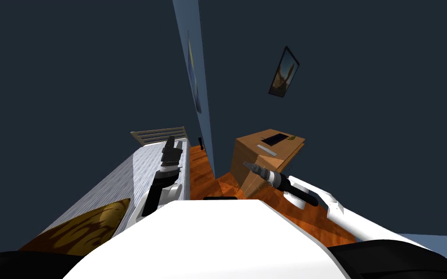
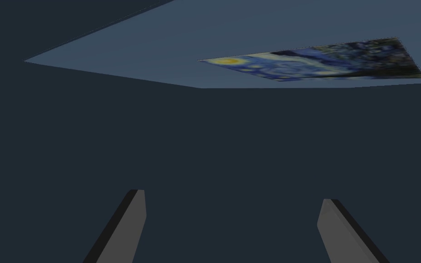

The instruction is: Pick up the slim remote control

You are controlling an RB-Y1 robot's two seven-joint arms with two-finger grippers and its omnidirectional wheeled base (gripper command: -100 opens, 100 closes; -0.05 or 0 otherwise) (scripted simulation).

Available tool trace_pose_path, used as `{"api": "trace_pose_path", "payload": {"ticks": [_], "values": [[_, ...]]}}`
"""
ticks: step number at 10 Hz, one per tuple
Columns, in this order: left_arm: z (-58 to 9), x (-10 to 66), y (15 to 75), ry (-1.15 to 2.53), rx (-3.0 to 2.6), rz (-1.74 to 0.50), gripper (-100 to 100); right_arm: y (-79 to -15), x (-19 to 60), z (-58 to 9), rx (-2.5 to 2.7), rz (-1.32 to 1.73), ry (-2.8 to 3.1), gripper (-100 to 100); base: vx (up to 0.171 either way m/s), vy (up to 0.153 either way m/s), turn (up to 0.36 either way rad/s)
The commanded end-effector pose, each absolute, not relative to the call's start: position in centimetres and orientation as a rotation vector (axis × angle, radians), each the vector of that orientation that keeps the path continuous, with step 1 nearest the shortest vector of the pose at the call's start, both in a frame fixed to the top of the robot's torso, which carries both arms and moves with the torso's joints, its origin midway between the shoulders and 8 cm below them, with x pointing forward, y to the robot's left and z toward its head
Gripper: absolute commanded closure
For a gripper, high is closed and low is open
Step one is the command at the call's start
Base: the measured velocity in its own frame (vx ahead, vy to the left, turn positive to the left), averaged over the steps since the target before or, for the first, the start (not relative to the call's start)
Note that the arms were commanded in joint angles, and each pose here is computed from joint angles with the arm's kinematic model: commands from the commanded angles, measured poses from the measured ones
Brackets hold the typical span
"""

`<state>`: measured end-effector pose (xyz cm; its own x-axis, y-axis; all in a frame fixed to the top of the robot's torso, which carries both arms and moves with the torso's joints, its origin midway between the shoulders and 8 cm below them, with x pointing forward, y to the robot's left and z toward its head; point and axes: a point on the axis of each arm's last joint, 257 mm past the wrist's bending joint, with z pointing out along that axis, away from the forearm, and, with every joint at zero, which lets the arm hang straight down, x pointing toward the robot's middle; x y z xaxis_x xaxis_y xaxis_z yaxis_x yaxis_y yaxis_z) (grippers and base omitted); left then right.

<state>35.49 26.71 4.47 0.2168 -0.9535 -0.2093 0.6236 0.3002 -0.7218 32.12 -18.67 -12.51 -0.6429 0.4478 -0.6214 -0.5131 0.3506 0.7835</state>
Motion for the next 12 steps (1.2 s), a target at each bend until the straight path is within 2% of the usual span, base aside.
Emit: {"api": "trace_pose_path", "payload": {"ticks": [1, 12], "values": [[4.5, 35.5, 26.7, 0.715, -0.556, -1.173, 0, -19.1, 32.2, -12.8, -0.083, 1.402, 1.798, -100, 0.022, -0.030, 0.033], [4.5, 35.5, 26.7, 0.715, -0.556, -1.173, 0, -24.4, 31.9, -15.4, -0.288, 1.166, 2.099, -100, 0.033, -0.022, 0.044]]}}
